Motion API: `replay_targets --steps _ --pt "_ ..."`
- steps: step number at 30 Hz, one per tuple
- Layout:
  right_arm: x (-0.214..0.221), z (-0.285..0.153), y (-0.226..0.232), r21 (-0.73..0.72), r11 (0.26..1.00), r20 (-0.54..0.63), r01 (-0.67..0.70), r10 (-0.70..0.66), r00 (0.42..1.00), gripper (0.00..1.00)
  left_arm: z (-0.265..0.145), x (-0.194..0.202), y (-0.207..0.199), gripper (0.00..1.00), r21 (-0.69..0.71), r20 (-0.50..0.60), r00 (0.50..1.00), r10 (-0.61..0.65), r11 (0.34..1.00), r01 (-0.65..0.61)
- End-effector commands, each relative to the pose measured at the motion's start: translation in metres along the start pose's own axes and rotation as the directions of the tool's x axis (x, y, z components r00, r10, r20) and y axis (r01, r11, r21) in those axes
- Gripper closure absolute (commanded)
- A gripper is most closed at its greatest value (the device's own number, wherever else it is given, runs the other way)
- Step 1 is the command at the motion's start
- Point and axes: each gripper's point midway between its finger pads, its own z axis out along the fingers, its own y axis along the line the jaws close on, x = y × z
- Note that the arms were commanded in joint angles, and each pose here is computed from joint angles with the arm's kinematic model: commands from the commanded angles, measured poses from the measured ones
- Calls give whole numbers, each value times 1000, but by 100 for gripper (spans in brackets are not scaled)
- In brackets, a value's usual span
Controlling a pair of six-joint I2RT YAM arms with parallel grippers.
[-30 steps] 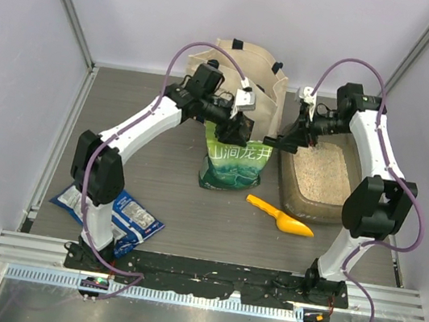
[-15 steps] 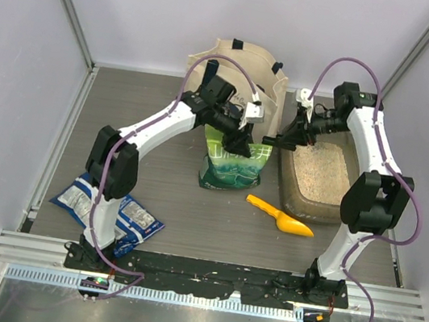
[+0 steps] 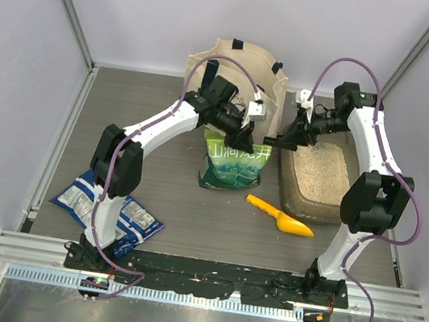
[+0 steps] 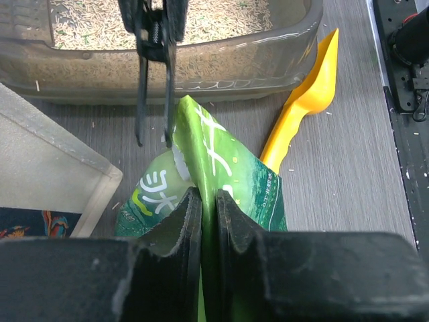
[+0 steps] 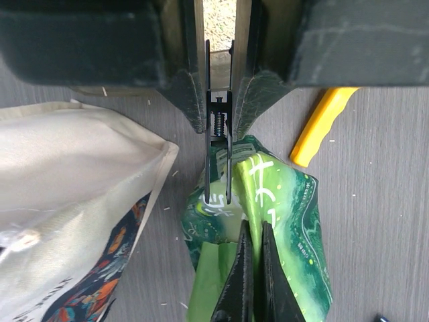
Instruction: Fill the litter box with clean litter
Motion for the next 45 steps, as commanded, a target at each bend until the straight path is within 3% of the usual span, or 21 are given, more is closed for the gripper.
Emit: replay_targets --steps 1,10,18,23,24,26,30,35,40,45 --pt "-29 -21 27 -21 999 17 -31 31 999 98 4 -13 -6 88 43 46 999 -3 999 1" --pt "-31 -22 50 -33 998 32 -49 50 998 99 -5 -19 -13 100 27 57 997 48 998 -50" --pt "-39 -23 65 -34 999 38 -41 42 998 99 -27 -30 -29 100 87 44 989 142 986 -145" --pt "-41 -21 72 -44 999 36 -21 22 999 99 -52 -17 -41 100 181 -26 983 180 968 -172" --pt "-40 -20 73 -45 999 26 -5 6 1000 99 -60 -29 -38 100 178 -11 965 262 950 -256" --pt "-37 -18 76 -57 998 22 -12 14 1000 99 -64 -12 -47 100 242 -55 979 196 954 -177" --pt "-38 -10 82 -85 996 27 -11 14 1000 98 -61 -9 -47 100 243 -57 987 148 961 -130" --pt "-38 -5 89 -94 995 29 -25 28 999 99 -51 -18 -28 100 127 7 989 148 981 -147" --pt "-40 -3 74 -41 999 34 -10 11 999 99 -48 -12 -28 100 146 -6 994 110 983 -108" --pt "-35 9 75 -86 996 1 5 -5 1000 98 -46 -13 -25 100 134 -2 992 124 983 -123"
